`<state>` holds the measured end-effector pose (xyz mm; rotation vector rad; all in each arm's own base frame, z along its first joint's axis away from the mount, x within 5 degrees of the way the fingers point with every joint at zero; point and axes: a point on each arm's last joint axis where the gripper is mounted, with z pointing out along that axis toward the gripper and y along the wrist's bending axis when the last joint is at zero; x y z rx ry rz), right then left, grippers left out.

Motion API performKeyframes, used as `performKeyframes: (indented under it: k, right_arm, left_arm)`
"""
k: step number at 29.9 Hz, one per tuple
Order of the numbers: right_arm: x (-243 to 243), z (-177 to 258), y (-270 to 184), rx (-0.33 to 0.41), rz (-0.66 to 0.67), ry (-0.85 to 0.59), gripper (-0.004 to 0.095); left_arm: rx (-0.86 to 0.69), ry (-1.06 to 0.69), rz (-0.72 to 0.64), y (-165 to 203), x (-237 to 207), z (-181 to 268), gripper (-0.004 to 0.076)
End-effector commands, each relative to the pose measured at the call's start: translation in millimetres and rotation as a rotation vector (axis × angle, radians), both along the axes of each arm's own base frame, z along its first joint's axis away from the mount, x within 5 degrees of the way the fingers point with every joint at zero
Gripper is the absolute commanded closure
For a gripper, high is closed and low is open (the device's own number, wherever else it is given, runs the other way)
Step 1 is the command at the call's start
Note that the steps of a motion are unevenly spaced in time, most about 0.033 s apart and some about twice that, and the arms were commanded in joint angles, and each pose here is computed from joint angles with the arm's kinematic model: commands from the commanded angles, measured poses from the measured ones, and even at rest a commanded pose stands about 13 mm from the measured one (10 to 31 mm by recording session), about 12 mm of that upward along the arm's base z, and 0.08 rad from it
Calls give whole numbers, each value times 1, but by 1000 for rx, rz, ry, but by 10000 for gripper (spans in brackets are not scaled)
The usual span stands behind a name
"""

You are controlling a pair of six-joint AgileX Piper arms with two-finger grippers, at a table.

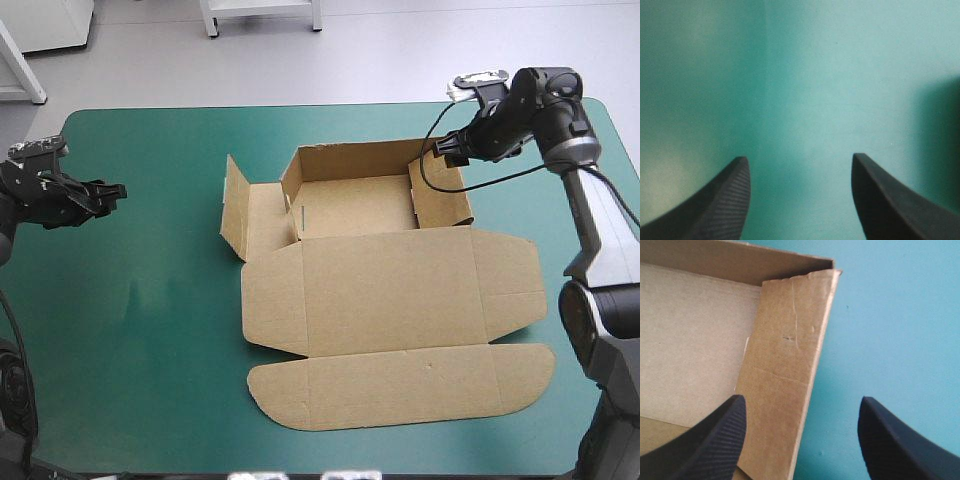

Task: Fold the box

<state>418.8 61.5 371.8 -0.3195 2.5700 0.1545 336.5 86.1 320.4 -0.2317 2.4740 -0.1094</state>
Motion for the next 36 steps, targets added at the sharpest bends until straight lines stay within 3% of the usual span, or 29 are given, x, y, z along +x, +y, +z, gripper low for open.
performKeyframes:
  k: [1,4,7,13,16,21,28,33,36]
  right_arm:
    - [-37,61,-8,1,-26,-155,305]
    - [-56,79,-7,-2,-34,-197,318]
    - [-79,89,-2,-64,-48,-224,369]
    - [-94,63,25,-173,-25,-202,367]
    - [-78,44,28,-157,-48,-220,339]
    - [-45,23,20,-65,-89,-213,213]
    - [-4,-19,18,-91,-86,-121,210]
    - [15,-39,27,-61,-45,-84,212]
    - [23,-50,29,-67,-44,-57,259]
  left_arm:
    - [0,-115,0,-5,-5,27,297]
    - [-6,-107,-7,-5,-6,27,297]
    - [-5,-100,-17,-6,-6,27,297]
    - [-9,-102,-16,-6,-6,27,300]
    - [-10,-100,-17,-6,-6,27,300]
    - [-16,-100,-18,-7,-6,27,299]
    - [-21,-98,-21,-7,-6,26,300]
    - [-23,-87,-25,-8,-7,26,300]
    - [-24,-83,-26,-8,-7,26,300]
